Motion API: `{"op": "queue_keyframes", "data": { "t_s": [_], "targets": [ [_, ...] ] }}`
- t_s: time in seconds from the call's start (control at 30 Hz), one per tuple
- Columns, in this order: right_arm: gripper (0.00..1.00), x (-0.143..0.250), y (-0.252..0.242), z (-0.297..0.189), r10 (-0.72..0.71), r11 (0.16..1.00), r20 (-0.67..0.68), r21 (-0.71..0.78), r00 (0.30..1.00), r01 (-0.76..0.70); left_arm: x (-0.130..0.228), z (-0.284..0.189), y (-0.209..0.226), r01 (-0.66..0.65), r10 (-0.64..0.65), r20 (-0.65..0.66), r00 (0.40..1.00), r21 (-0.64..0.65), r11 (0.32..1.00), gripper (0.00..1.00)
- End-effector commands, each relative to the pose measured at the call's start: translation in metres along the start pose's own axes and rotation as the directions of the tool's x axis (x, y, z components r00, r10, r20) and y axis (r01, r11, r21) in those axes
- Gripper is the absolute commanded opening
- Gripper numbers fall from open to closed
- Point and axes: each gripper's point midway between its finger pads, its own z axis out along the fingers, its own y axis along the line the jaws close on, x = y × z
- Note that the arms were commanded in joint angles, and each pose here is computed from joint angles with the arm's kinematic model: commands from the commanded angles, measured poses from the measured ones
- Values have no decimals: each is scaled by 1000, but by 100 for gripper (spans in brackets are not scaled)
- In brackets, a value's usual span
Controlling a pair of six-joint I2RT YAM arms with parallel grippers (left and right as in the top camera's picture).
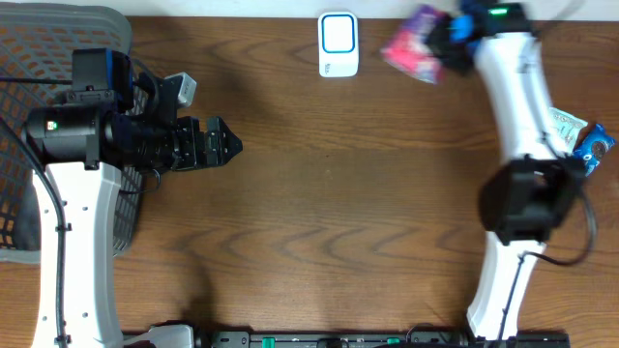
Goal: Scan the item barcode
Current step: 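Carry the red-purple pack to the right edge and release it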
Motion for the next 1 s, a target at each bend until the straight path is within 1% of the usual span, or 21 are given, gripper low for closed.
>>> {"op": "queue_keyframes", "data": {
  "t_s": [0.0,0.1,0.17,0.23,0.27,0.3,0.33,0.37,0.4,0.43,0.47,0.5,0.53,0.63,0.67,0.7,0.73,0.87,0.97],
  "targets": [
    [1,-66,-81,-41,95,980,150,160,984,-119,2,2,2,-6,6,-11,1000,-9,1000,98],
    [1,-85,-143,-42,90,952,131,281,987,-124,2,2,2,-6,6,-11,1000,-8,1000,98],
    [3,-92,-172,-41,90,938,105,325,990,-120,2,2,2,-6,6,-11,1000,-8,1000,98],
    [8,-96,-198,-40,117,923,91,357,989,-142,2,2,2,-6,6,-11,1000,-8,1000,98],
    [13,-98,-210,-39,139,915,88,370,986,-162,2,2,2,-6,6,-11,1000,-9,1000,98],
    [19,-98,-220,-38,155,908,85,381,984,-176,2,2,2,-6,6,-11,1000,-9,1000,98],
    [28,-97,-228,-37,171,901,79,390,982,-189,2,2,2,-6,6,-11,1000,-8,1000,98],
    [44,-96,-236,-36,184,896,72,398,980,-197,2,2,2,-6,6,-11,1000,-8,1000,98],
    [64,-95,-241,-35,194,890,66,407,979,-204,2,2,2,-6,6,-11,1000,-9,1000,98],
    [75,-94,-246,-34,198,887,60,413,978,-205,2,2,2,-6,6,-11,1000,-8,1000,98],
    [85,-92,-249,-33,197,886,52,418,979,-200,2,2,2,-6,6,-12,1000,-9,1000,98],
    [89,-90,-251,-34,196,884,40,424,980,-194,2,2,2,-6,6,-11,1000,-9,1000,98],
    [91,-88,-252,-34,199,882,32,430,979,-193,2,2,2,-6,6,-11,1000,-9,1000,98],
    [94,-81,-249,-40,210,887,5,421,978,-193,2,2,2,-6,6,-11,1000,-8,1000,98],
    [95,-77,-245,-47,216,893,-9,406,976,-194,2,2,2,-6,6,-11,1000,-8,1000,98],
    [99,-74,-241,-52,218,898,-15,394,976,-195,2,2,2,-6,6,-11,1000,-8,1000,98],
    [99,-72,-238,-60,220,904,-19,381,975,-197,2,2,2,-6,6,-11,1000,-8,1000,98],
    [99,-53,-218,-112,230,928,-38,311,972,-207,2,2,2,-6,6,-11,1000,-9,1000,98],
    [99,-34,-203,-152,202,947,-40,263,978,-185,2,2,2,-6,6,-11,1000,-9,1000,98]
  ]
}}
